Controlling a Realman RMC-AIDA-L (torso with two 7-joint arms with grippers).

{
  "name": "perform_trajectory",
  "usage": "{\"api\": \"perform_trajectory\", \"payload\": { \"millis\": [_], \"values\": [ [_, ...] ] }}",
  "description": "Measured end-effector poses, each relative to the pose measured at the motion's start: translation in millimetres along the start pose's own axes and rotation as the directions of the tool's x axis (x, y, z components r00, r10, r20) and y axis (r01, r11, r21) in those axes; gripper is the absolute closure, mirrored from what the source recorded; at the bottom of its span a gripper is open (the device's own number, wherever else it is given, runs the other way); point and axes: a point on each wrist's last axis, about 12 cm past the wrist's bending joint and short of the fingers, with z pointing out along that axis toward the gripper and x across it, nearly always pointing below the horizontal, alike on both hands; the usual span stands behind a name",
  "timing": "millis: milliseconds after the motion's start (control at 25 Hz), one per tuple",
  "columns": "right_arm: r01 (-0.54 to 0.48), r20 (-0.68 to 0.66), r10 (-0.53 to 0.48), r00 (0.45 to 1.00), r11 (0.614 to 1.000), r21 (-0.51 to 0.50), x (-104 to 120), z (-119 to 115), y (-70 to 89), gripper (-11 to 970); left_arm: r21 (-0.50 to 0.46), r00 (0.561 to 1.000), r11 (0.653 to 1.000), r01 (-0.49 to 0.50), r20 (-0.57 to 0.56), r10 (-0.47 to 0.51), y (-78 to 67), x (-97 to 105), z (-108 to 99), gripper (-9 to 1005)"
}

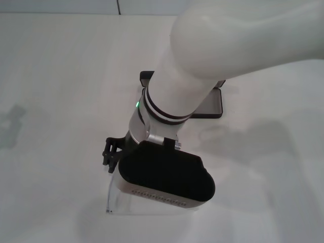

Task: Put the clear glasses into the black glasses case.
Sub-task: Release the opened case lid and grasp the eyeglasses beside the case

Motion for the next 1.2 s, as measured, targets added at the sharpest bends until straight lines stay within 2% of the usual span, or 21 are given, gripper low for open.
{"api": "perform_trajectory", "payload": {
  "millis": [520,720,1080,1200],
  "values": [
    [0.003,0.002,-0.003,1.0,1.0,-0.002,0.3,1.2,2.4,523,-0.002,1.0,1.0,0.0,0.0,0.0,-0.1,0.8,0.3,867],
    [0.008,0.004,-0.008,1.0,1.0,-0.009,-1.2,2.7,4.3,709,-0.006,1.0,1.0,0.001,-0.002,-0.001,-0.3,1.3,-1.5,867],
    [0.001,0.008,-0.001,1.0,1.0,-0.008,-2.7,2.8,4.1,862,-0.008,1.0,1.0,0.001,-0.003,-0.001,0.0,1.1,-2.5,867],
    [0.0,0.007,0.0,1.0,1.0,-0.006,-3.2,3.7,4.7,872,-0.009,1.0,1.0,0.001,-0.004,-0.001,0.0,1.1,-3.0,867]
  ]
}}
